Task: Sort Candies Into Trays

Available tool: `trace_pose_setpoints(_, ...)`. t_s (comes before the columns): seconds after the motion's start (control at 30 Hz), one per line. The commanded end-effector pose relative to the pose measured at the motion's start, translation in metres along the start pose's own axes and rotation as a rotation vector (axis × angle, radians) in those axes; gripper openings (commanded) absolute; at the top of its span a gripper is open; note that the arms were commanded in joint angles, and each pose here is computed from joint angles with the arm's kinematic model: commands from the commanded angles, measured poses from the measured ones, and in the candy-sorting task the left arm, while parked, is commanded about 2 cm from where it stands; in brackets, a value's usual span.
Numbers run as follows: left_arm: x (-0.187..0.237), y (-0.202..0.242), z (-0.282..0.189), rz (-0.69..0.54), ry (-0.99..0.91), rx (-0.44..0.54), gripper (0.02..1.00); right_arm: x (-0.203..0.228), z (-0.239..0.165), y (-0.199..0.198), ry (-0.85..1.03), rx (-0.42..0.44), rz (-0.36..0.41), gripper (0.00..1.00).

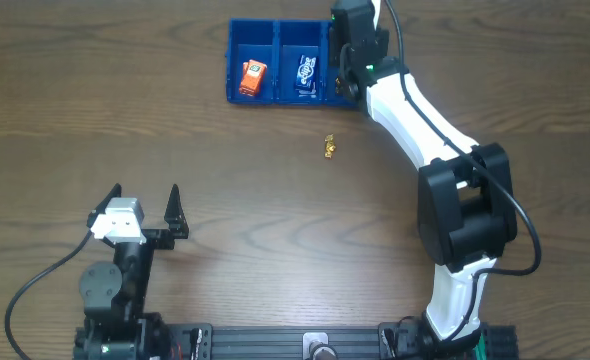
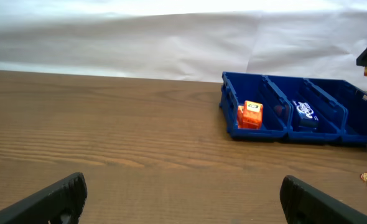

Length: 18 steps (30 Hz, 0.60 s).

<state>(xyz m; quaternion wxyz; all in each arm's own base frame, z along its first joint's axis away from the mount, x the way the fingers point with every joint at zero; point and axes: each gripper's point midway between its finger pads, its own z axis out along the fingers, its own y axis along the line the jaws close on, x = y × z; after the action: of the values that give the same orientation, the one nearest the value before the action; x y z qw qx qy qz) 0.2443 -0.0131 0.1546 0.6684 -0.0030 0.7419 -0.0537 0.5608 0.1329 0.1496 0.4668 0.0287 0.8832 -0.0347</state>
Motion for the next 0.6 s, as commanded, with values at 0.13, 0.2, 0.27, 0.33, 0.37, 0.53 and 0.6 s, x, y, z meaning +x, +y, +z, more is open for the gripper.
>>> trace_pose_setpoints(0.13, 0.017, -0.002, 0.001, 0.002, 0.049, 0.014, 0.998, -0.010, 0.009, 0.001, -0.055, 0.007, 0.009, 0.167)
trace_pose_setpoints(0.2, 0.017, -0.002, 0.001, 0.002, 0.049, 0.014, 0.998, -0.009, 0.012, 0.002, -0.060, 0.006, 0.011, 0.209)
trace_pose_setpoints(0.27, 0.017, -0.002, 0.001, 0.002, 0.049, 0.014, 0.996, -0.008, 0.014, 0.003, -0.061, 0.005, 0.012, 0.272)
trace_pose_setpoints(0.33, 0.017, -0.002, 0.001, 0.002, 0.049, 0.014, 0.998, -0.008, 0.014, 0.003, -0.061, 0.005, 0.012, 0.432)
trace_pose_setpoints(0.37, 0.017, -0.002, 0.001, 0.002, 0.049, 0.014, 0.998, -0.008, 0.014, 0.004, -0.060, -0.001, 0.011, 0.511)
trace_pose_setpoints(0.53, 0.017, -0.002, 0.001, 0.002, 0.049, 0.014, 0.998, -0.007, 0.013, 0.016, -0.053, -0.059, 0.008, 0.726)
trace_pose_setpoints(0.6, 0.017, -0.002, 0.001, 0.002, 0.049, 0.014, 0.998, -0.014, 0.008, 0.018, -0.060, -0.064, 0.009, 0.739)
